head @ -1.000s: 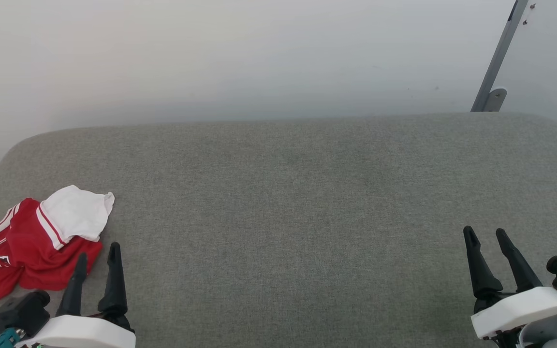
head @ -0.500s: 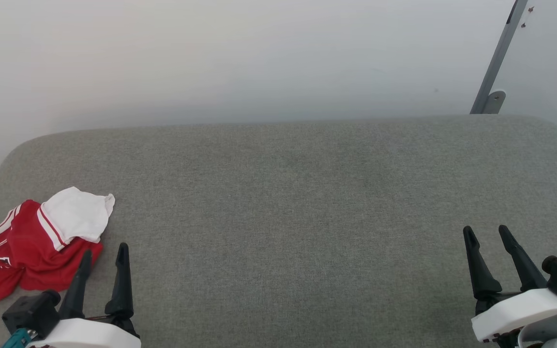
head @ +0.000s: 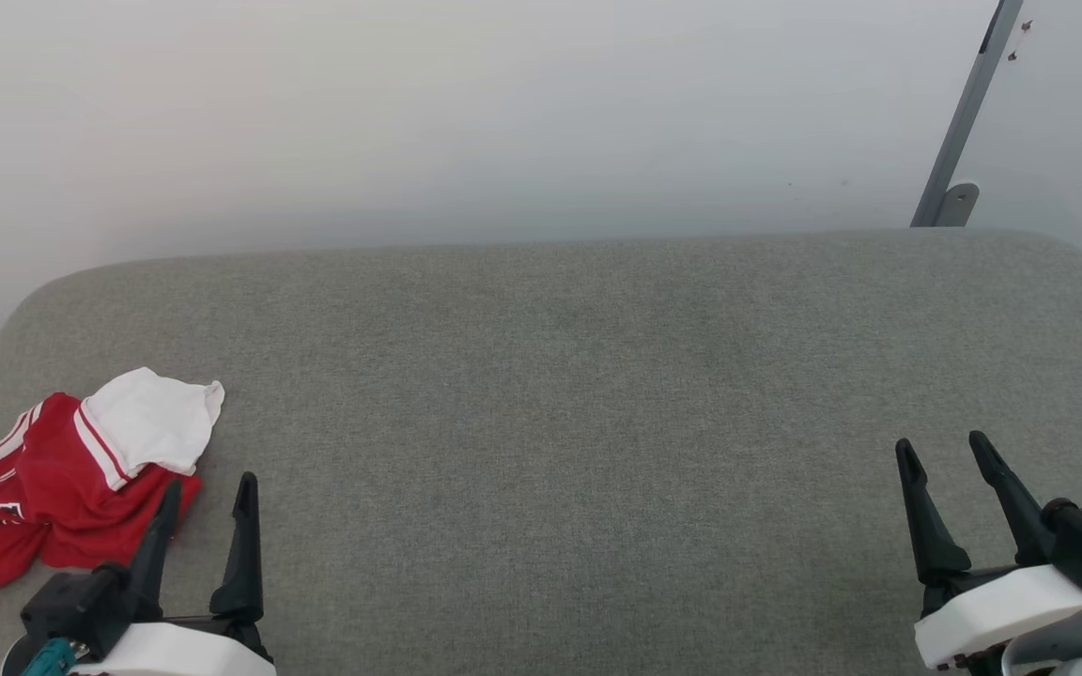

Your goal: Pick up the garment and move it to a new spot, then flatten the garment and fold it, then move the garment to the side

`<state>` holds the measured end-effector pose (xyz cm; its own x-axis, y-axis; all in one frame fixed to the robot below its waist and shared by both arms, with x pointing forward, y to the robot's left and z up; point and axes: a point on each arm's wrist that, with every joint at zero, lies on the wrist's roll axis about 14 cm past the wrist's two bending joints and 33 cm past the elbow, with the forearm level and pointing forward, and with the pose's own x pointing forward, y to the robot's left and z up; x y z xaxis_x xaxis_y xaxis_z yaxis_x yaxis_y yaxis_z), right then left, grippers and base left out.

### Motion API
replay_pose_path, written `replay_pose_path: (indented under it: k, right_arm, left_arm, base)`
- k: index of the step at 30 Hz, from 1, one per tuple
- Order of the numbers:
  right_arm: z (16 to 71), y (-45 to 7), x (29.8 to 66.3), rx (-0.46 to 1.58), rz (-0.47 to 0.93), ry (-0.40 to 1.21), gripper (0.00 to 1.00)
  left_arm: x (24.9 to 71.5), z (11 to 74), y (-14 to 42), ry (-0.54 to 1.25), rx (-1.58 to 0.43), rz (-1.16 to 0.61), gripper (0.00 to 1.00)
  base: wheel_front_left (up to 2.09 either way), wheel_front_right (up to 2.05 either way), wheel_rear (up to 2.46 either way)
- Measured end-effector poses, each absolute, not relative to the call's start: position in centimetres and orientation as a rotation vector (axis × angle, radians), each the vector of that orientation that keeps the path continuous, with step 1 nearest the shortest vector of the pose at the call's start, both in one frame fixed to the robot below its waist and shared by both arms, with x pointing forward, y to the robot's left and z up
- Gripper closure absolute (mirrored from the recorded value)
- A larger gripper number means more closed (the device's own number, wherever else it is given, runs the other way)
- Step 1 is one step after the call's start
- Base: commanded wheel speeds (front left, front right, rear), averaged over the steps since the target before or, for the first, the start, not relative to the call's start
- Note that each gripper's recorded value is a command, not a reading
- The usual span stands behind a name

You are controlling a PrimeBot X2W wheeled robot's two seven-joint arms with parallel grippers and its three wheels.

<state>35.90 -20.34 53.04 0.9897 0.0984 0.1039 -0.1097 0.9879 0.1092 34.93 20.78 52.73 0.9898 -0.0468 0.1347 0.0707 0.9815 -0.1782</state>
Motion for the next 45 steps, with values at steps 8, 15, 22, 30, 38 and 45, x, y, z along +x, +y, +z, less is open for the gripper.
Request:
replay_pose_path:
  k: [8, 15, 22, 30, 38, 45]
  right_arm:
    - [53.3, -20.4, 35.6, 0.058, 0.109, -0.113, 0.0]
    - [53.5, -20.5, 35.5, 0.033, 0.106, -0.121, 0.0]
    - [53.7, -20.6, 35.5, 0.034, 0.102, -0.127, 0.0]
    - [53.8, -19.2, 35.8, 0.042, 0.138, -0.131, 0.0]
    - [54.0, -14.5, 37.2, 0.057, 0.277, -0.125, 0.0]
    - [54.1, -9.1, 38.6, 0.059, 0.44, -0.112, 0.0]
  left_arm:
    - [34.8, 53.1, 20.4, -0.146, -0.134, -0.079, 0.0]
    - [34.7, 53.2, 20.2, -0.151, -0.109, -0.094, 0.0]
    - [34.7, 53.1, 20.2, -0.147, -0.109, -0.1, 0.0]
    - [34.2, 52.5, 21.7, -0.133, -0.12, -0.051, 0.0]
    - [32.3, 52.5, 26.4, -0.145, -0.121, 0.106, 0.0]
    - [29.1, 52.4, 30.5, -0.156, -0.12, 0.255, 0.0]
  base:
    - [0.0, 0.0, 0.0]
    - [0.0, 0.0, 0.0]
    - [0.0, 0.0, 0.0]
    - [0.0, 0.0, 0.0]
    - [0.0, 0.0, 0.0]
    - [0.0, 0.0, 0.0]
